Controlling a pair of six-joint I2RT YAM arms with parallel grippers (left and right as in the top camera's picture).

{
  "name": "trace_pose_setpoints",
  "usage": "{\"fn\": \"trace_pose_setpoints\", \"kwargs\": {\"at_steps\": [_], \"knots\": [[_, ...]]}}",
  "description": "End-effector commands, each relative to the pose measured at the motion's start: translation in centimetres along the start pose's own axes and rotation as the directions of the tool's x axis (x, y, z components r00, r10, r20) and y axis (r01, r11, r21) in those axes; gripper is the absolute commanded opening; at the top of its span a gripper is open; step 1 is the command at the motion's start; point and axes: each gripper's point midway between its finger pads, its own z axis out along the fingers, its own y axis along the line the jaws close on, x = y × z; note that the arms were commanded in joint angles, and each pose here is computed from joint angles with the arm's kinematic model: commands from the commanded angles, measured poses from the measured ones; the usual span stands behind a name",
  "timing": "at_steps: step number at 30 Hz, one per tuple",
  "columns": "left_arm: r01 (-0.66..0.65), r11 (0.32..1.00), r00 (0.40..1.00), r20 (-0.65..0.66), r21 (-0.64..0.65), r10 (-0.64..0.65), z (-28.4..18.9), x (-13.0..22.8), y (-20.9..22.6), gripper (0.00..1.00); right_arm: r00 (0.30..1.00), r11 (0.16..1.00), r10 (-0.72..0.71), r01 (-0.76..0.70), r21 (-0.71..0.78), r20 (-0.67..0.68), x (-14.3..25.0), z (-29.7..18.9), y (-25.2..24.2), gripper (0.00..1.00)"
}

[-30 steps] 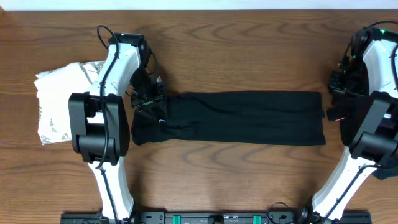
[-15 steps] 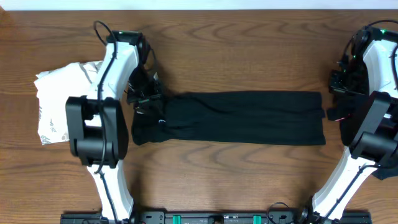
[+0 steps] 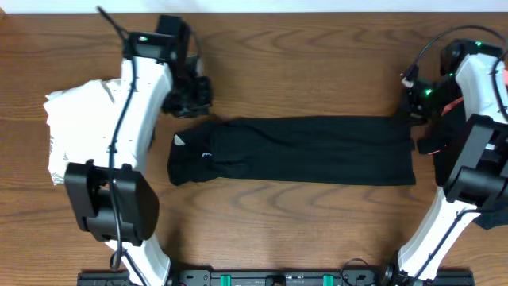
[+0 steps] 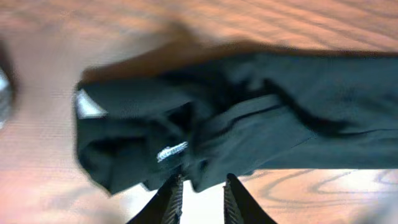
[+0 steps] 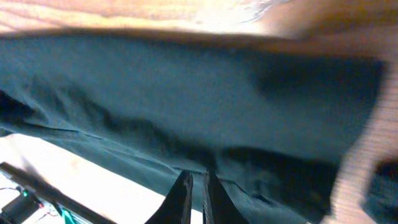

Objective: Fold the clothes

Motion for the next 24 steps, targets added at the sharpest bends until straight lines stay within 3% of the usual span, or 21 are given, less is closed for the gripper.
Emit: {"fn": "trace_pose_setpoints", "kwargs": {"at_steps": [1, 8, 24], "knots": [[-0.085, 0.996, 0.996, -0.010, 0.018, 0.085, 1.1, 0.9, -2.9, 0.20, 1.000, 0.999, -0.015, 0.014, -0.039, -0.020, 1.1, 1.1, 0.9, 0.07], [-0.177, 0.984, 0.984, -0.012, -0.010, 0.177, 4.0, 2.0, -5.0, 0.20, 0.997, 0.998, 0.024, -0.028, -0.050, -0.073, 3.0, 4.5, -0.1, 0.08], [-0.161, 0.986, 0.984, -0.085, -0.042, 0.157, 11.6, 5.2, -1.8, 0.22, 0.996, 0.998, 0.046, -0.050, -0.047, -0.071, 3.1, 5.2, -0.5, 0.09]]}}
